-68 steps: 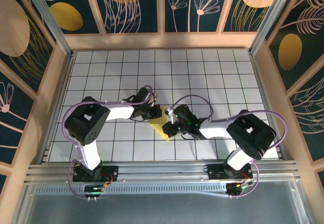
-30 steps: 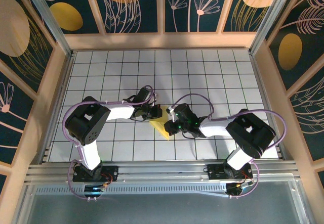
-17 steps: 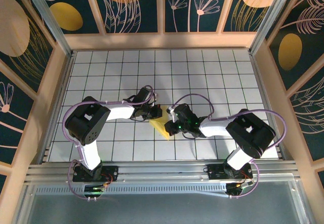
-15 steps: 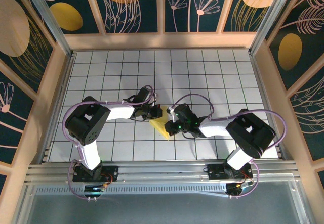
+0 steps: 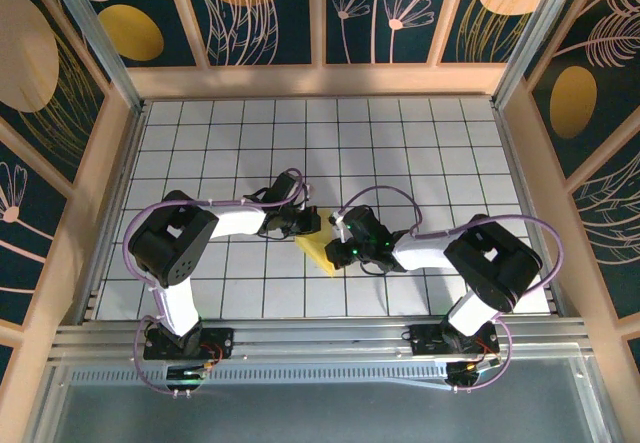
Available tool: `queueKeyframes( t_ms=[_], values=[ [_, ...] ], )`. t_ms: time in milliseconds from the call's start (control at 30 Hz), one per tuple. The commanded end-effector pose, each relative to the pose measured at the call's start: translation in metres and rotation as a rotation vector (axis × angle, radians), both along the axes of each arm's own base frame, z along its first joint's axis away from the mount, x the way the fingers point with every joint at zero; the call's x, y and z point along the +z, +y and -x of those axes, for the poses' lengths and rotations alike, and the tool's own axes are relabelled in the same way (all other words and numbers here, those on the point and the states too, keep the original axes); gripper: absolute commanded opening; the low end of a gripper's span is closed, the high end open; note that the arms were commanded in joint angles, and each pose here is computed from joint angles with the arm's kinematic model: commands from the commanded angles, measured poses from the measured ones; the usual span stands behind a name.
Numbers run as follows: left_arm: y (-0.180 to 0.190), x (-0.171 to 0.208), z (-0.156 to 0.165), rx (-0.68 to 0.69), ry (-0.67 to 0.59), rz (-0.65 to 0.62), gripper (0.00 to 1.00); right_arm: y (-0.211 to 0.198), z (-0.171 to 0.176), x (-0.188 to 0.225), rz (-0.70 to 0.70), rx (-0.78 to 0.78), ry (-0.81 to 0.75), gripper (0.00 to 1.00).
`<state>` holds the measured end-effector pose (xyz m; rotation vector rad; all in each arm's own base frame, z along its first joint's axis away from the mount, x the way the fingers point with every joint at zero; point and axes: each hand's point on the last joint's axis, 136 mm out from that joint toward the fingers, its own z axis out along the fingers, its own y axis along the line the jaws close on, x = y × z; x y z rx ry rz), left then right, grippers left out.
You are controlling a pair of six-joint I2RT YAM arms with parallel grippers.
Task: Fold a paper plane with a square sheet of paper (fold left side to right side)
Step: Third fold the triangle at the center of the table.
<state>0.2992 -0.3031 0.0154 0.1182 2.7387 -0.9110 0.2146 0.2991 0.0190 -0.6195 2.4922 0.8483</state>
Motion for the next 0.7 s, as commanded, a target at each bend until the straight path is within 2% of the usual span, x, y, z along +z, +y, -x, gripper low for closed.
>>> queueKeyframes(
  t_ms=[0,267,333,400,500,533,667],
  values=[
    [0.001,-0.003,0.001,-0.019,0.006,-0.046,0.10,-0.010,0.004,-0.016,0.055,-0.005,0.032,0.00],
    [-0.004,0.056,-0.037,0.005,-0.109,-0.015,0.24,-0.017,0.011,-0.028,0.084,-0.012,0.065,0.00],
    [0.001,0.068,-0.040,0.020,-0.132,-0.007,0.25,-0.018,0.012,-0.029,0.084,-0.013,0.069,0.00],
    [0.009,0.075,-0.038,0.035,-0.149,-0.008,0.24,-0.017,0.012,-0.028,0.080,-0.013,0.068,0.00],
    [0.019,0.091,-0.026,0.060,-0.184,0.030,0.15,-0.016,0.011,-0.027,0.076,-0.014,0.065,0.00],
    [0.026,0.085,-0.016,0.071,-0.173,0.033,0.14,-0.016,0.011,-0.027,0.076,-0.014,0.063,0.00],
    [0.039,0.097,0.014,0.105,-0.193,0.148,0.09,-0.016,0.010,-0.027,0.078,-0.011,0.063,0.00]
  ],
)
